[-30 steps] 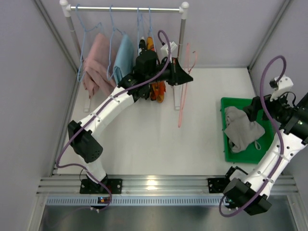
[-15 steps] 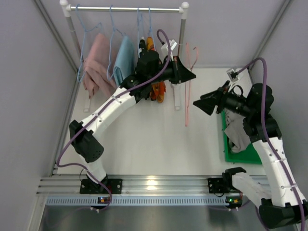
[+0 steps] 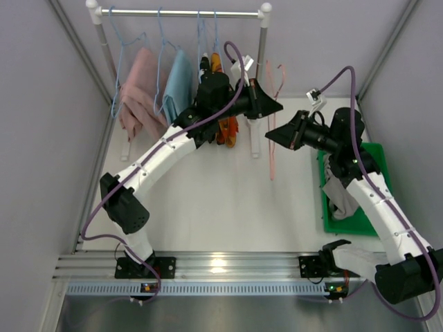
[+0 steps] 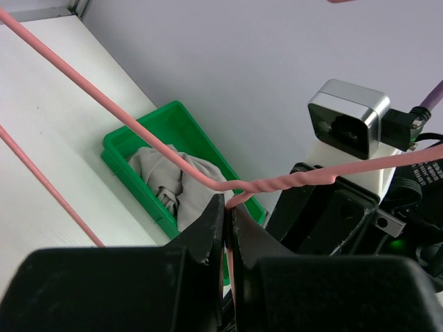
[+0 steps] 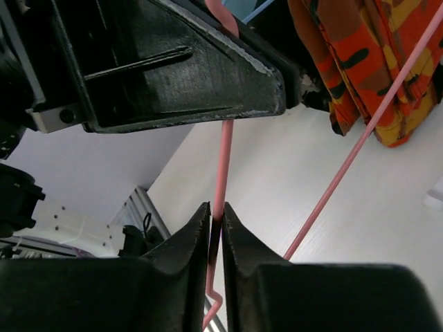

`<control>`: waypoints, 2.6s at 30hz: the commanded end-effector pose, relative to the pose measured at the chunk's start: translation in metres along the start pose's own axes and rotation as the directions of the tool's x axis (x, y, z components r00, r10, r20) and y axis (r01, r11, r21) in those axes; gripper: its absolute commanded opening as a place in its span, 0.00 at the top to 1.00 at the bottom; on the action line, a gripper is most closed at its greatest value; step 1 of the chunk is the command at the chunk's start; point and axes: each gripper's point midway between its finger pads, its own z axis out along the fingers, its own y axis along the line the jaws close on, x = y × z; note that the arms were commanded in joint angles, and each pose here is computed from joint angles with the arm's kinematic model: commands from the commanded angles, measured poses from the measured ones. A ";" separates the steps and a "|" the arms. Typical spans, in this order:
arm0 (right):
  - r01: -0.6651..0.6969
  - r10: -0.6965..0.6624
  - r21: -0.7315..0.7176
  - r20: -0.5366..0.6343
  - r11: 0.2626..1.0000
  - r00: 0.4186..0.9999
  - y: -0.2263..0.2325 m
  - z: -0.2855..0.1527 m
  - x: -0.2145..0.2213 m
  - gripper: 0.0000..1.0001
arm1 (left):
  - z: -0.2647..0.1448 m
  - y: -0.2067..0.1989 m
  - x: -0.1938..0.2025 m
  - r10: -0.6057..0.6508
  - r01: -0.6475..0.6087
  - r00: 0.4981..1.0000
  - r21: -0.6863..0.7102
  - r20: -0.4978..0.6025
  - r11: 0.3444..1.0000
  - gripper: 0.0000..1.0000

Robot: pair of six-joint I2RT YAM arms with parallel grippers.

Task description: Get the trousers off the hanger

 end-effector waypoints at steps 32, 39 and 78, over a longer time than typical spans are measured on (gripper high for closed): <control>-0.234 0.267 -0.324 0.060 0.917 0.962 0.088 0.033 -0.083 1.00 | -0.195 -0.117 -0.141 0.591 -0.613 0.689 -0.098 0.419 0.784 0.01; -0.174 0.216 -0.306 0.111 0.936 0.970 0.076 0.077 -0.127 1.00 | -0.211 -0.100 -0.145 0.645 -0.605 0.653 -0.239 0.397 0.760 0.01; -0.105 0.112 -0.069 0.109 0.992 0.988 -0.024 0.069 -0.146 0.01 | -0.226 -0.050 -0.142 0.656 -0.524 0.674 -0.406 0.340 0.749 0.01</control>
